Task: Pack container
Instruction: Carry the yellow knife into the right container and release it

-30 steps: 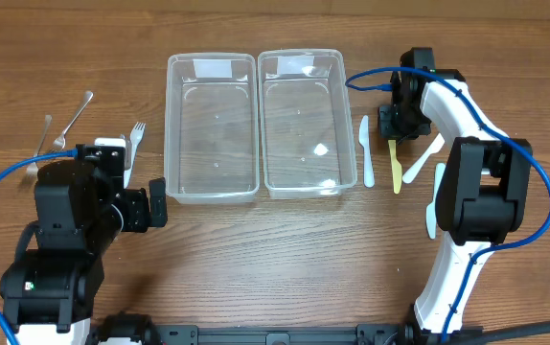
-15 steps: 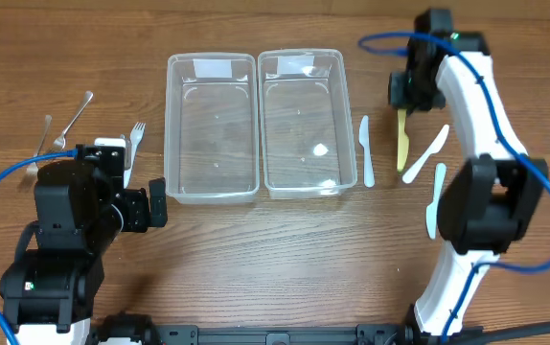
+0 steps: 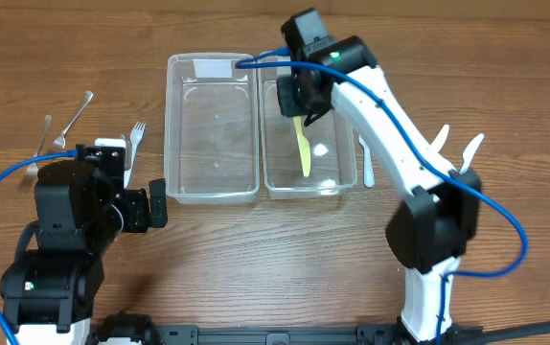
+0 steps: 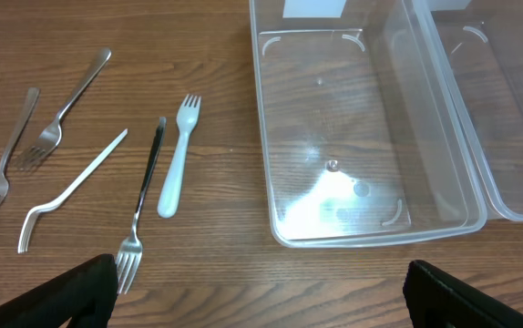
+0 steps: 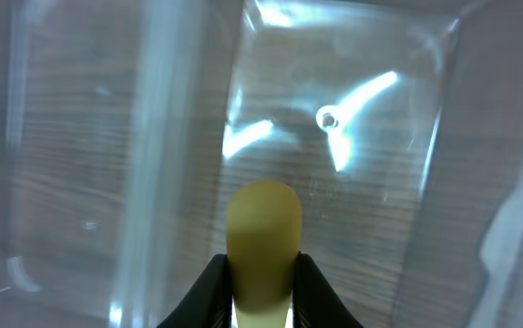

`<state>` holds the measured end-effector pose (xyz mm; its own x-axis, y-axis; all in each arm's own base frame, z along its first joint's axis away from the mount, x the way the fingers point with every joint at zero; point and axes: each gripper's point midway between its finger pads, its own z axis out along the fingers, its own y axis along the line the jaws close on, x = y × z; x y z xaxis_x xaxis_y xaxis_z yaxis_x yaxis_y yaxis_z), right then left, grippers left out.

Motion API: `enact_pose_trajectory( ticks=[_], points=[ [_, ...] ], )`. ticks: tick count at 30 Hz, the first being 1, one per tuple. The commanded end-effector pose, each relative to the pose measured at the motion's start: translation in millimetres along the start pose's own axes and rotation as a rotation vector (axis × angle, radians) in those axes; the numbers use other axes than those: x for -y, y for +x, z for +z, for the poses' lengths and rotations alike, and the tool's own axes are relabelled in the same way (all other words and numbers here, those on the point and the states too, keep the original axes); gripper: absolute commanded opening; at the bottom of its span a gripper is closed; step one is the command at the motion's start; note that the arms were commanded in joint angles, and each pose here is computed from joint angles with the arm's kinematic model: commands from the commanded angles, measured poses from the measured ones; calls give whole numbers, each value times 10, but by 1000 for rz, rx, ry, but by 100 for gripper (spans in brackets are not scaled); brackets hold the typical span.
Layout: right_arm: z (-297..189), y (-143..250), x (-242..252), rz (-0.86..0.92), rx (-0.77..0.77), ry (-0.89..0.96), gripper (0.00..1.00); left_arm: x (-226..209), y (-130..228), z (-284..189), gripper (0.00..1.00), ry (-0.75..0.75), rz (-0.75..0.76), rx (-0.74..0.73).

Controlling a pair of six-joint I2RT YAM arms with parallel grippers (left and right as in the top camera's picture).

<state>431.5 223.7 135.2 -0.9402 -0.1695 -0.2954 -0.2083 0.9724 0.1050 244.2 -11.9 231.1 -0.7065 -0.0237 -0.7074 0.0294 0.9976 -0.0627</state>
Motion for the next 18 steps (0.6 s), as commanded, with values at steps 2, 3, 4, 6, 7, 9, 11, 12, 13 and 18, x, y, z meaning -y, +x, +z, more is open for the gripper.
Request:
enact_pose_trajectory(
  ticks=[2,3,4,6,7,9,11,12,13,18],
  points=[
    [420,130,51,27,-90,15,6,25,-100,-72,100,16,-16,32],
    [473,153,59,27,-103,19,11,25,-99,-72,100,16,-15,32],
    [488,158,60,27,-106,20,28,25,-99,-72,100,16,-15,32],
    [474,145,57,27,-101,19,48,25,-100,-72,100,16,-15,32],
    [426,121,55,27,-89,19,49,25,-100,-72,100,15,-15,32],
    [210,36,61,26,-50,26,49,25,-100,-72,100,15,-15,32],
    [-209,-134,140,33,39,59,49,25,-100,-72,100,15,-15,32],
    [-433,-211,184,41,86,68,49,25,-100,-72,100,15,-15,32],
    [-683,-284,251,55,139,75,50,25,-100,-72,100,15,-15,32],
    [-1783,-316,1049,233,329,98,50,25,-99,-72,100,15,-15,32]
  ],
)
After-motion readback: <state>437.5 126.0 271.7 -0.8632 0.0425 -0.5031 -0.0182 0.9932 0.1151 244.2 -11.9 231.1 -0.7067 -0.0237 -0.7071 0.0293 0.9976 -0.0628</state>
